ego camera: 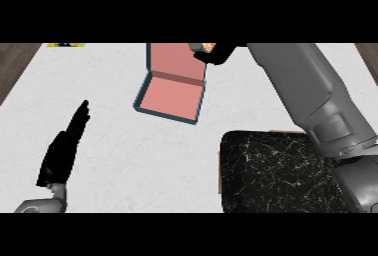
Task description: Pick the cupcake from the tray and place it in the cardboard box
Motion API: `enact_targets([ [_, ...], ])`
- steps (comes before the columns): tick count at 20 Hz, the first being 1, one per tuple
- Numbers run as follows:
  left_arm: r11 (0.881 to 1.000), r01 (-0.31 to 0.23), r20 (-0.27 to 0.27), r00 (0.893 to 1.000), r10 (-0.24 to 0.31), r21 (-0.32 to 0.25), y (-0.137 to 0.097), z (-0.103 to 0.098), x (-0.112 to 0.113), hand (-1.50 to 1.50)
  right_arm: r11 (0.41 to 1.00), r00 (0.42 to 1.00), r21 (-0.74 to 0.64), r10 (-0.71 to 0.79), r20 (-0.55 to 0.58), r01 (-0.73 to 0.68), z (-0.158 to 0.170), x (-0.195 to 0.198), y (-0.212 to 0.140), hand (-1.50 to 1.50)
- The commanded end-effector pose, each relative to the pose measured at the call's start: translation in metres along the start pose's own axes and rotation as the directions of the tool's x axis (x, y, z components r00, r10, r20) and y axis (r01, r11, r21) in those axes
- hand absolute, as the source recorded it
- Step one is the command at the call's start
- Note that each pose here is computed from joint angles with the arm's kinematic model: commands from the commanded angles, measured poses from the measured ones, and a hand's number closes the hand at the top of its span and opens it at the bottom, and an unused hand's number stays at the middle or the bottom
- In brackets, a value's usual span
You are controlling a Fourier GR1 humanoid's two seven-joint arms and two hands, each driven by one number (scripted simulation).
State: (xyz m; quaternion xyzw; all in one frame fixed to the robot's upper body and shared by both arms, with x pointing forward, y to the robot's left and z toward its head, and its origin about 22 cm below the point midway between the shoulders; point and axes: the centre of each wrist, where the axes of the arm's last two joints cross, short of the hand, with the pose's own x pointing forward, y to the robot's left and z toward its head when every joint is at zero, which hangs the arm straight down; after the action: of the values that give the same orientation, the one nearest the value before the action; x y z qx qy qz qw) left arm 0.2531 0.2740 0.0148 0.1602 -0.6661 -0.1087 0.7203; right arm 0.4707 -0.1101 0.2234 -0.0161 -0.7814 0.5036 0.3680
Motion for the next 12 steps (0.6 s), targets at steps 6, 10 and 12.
enact_targets([
  [6,1.000,-0.012,0.008,1.000,0.012,-0.024,0.004,-0.003,0.000,0.00,0.994,0.998,0.107,0.036,-0.061,-0.029,-0.040,0.017,0.071,1.50],
  [10,1.000,-0.009,0.018,1.000,0.009,0.010,0.009,-0.009,0.001,0.00,0.983,0.991,0.171,0.080,-0.102,-0.062,-0.044,0.019,0.079,1.50],
  [12,1.000,-0.005,0.033,0.999,0.005,-0.010,-0.015,-0.012,0.007,0.00,0.982,0.987,0.177,0.086,-0.134,-0.061,-0.032,0.003,0.093,1.50],
])
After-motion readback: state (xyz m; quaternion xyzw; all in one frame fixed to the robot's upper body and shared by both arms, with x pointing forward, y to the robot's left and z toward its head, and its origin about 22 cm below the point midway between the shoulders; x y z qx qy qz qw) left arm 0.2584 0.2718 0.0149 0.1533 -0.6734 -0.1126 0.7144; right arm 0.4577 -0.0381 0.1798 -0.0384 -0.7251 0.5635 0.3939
